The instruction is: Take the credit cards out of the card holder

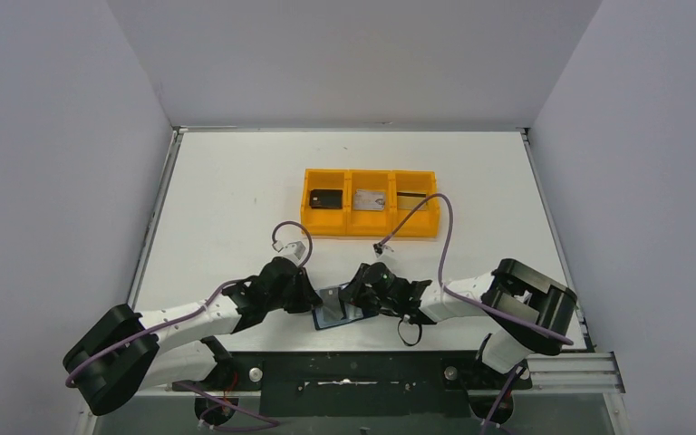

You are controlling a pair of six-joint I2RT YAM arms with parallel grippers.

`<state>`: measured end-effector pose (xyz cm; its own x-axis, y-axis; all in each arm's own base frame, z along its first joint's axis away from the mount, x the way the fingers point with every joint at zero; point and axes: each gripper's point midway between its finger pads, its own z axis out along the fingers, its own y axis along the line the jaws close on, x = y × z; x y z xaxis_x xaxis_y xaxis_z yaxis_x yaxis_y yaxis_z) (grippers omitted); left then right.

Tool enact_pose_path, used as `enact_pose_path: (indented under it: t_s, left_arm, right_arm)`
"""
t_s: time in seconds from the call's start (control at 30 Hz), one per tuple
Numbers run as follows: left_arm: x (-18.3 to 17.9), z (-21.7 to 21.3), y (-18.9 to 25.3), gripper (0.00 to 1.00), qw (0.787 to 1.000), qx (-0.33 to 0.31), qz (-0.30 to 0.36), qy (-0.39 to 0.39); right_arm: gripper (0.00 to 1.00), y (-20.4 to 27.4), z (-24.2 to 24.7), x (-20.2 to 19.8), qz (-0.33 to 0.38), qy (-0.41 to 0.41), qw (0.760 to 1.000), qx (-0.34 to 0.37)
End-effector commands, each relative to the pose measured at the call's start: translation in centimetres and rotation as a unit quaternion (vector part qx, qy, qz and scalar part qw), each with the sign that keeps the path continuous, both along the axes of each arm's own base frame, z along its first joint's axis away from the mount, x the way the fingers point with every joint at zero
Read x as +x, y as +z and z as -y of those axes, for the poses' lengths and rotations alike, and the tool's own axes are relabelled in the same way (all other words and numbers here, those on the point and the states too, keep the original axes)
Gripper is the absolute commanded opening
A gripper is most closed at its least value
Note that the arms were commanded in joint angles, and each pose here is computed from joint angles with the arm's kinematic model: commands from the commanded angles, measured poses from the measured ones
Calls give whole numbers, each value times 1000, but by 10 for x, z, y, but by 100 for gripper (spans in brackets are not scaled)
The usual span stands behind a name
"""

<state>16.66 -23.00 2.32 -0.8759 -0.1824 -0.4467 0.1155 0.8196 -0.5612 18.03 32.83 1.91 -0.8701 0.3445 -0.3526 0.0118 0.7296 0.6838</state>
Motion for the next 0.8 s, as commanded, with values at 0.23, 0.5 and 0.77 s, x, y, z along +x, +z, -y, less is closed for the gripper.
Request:
enact_pose_path:
  t_s: [0.23, 0.5, 0.77]
  left_arm:
    - [-5, -9, -16, 1, 999, 40, -21, 2]
    - [-2, -10, -15, 2, 998, 53, -18, -2]
    - [-1, -5, -12, 12, 998, 53, -15, -18]
  right_arm:
    - [0, 7, 17, -5, 36, 2, 999, -36]
    - [0, 12, 31, -3, 27, -8, 999, 26]
    - [13, 7, 25, -6, 20, 1, 999, 33]
